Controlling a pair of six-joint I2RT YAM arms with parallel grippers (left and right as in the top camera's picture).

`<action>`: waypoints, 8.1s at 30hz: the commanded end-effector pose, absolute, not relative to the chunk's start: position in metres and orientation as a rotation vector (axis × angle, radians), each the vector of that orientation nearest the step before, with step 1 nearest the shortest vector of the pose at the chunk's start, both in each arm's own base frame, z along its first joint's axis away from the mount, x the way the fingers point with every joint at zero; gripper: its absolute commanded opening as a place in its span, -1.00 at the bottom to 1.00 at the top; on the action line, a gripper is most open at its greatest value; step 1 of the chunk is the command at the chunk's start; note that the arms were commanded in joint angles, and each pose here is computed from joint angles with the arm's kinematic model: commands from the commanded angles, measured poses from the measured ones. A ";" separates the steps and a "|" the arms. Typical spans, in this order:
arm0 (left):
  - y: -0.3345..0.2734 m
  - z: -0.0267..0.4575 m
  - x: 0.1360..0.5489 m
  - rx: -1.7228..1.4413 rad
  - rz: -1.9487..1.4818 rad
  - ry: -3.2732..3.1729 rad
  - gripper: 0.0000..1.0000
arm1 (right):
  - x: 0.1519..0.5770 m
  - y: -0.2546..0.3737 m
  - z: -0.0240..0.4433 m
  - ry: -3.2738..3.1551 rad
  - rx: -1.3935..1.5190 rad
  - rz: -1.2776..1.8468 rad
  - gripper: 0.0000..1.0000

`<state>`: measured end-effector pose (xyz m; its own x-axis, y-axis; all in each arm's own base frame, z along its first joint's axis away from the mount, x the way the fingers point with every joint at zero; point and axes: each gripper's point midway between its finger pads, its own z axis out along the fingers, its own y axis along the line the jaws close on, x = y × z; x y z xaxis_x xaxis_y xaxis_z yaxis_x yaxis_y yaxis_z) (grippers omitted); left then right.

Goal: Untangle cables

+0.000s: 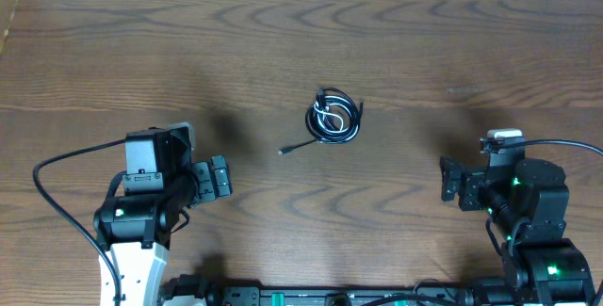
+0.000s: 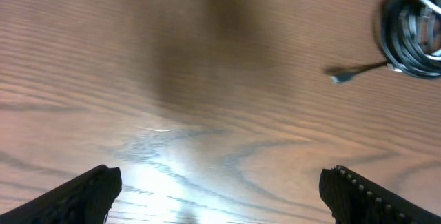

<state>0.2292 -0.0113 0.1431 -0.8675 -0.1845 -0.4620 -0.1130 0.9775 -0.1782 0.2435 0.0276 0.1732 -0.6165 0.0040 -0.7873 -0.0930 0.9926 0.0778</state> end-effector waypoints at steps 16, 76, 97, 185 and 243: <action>-0.072 0.207 0.318 0.018 -0.392 2.409 0.95 | 0.249 0.030 0.181 2.219 0.030 0.195 0.99; -0.236 0.076 0.375 0.134 -0.679 2.574 -0.85 | 0.250 0.030 0.177 2.237 0.035 0.195 0.99; -0.233 0.137 0.338 0.383 -0.587 2.486 -0.85 | 0.252 0.030 0.179 2.226 0.033 0.196 0.98; -0.270 0.169 0.312 0.630 -1.010 2.361 -0.85 | 0.296 0.125 0.136 2.264 -0.344 0.825 0.94; -0.218 0.156 0.320 0.449 -0.618 2.491 -0.85 | 0.306 0.166 0.104 2.319 -0.443 0.618 0.77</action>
<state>0.3166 -0.2199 0.1489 -0.8155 0.1917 -0.5461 0.4278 0.8352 -0.3456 0.3066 0.1586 0.0995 -0.7092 -0.1384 -0.6913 -0.4557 0.8382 0.2996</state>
